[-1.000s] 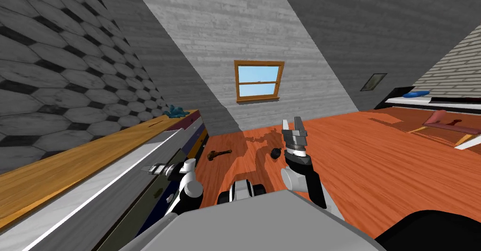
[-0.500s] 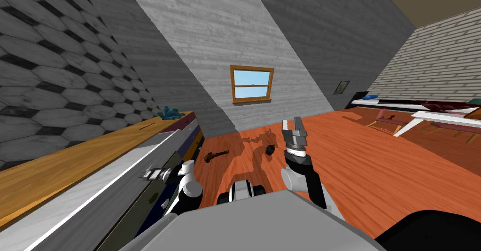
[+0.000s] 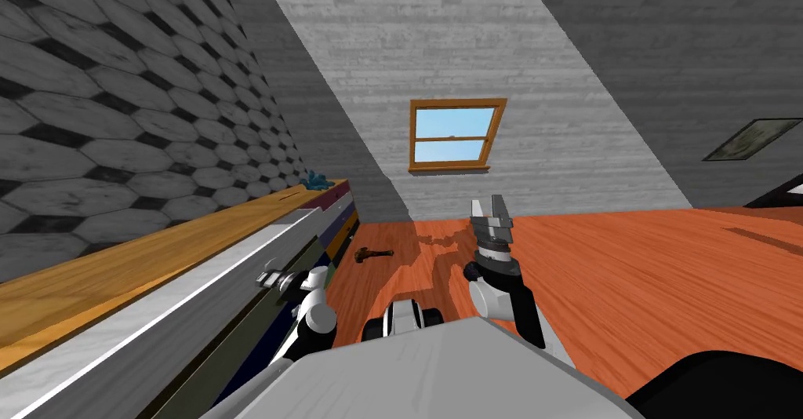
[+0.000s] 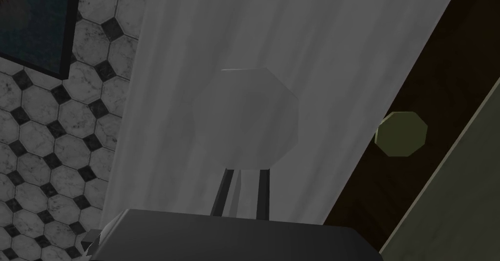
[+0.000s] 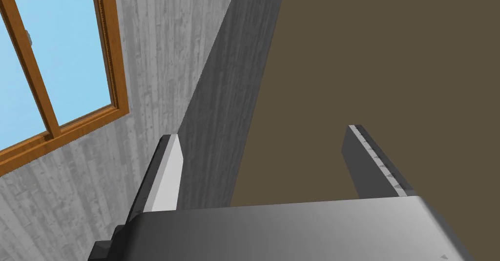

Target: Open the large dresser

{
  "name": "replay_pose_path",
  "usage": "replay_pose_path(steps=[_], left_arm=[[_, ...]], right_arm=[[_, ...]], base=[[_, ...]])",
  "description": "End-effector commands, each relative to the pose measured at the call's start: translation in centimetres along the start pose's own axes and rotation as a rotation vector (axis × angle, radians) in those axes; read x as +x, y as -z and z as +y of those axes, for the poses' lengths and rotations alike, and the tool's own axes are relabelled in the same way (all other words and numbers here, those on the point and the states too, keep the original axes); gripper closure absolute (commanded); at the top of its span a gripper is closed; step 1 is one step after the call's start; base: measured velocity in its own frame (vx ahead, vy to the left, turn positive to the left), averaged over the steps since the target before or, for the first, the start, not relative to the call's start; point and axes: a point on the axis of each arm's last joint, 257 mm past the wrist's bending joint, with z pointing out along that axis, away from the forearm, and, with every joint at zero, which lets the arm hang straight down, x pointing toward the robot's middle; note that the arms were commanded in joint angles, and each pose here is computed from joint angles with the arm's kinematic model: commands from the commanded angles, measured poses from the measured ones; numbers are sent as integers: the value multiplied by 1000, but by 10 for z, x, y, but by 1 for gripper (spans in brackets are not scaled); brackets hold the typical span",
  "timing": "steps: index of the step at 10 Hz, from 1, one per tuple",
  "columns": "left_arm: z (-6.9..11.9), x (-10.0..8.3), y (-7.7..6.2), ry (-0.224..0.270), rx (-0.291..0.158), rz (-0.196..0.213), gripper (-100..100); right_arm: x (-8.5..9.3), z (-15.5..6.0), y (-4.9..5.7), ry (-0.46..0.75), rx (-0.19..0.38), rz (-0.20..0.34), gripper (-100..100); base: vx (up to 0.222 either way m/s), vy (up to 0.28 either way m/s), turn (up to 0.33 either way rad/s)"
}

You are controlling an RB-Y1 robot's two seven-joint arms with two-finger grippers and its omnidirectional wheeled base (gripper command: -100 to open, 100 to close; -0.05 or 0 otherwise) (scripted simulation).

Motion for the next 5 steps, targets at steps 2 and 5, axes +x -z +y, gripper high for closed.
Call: replay_pose_path(steps=[2,5], left_arm=[[-1,48,1,24,-3,118,100],[8,82,10,49,-31,223,100]], right_arm=[[0,0,0,0,0,0,0],[0,0,0,0,0,0,0]], base=[[37,-29,192],[147,-145,429]])
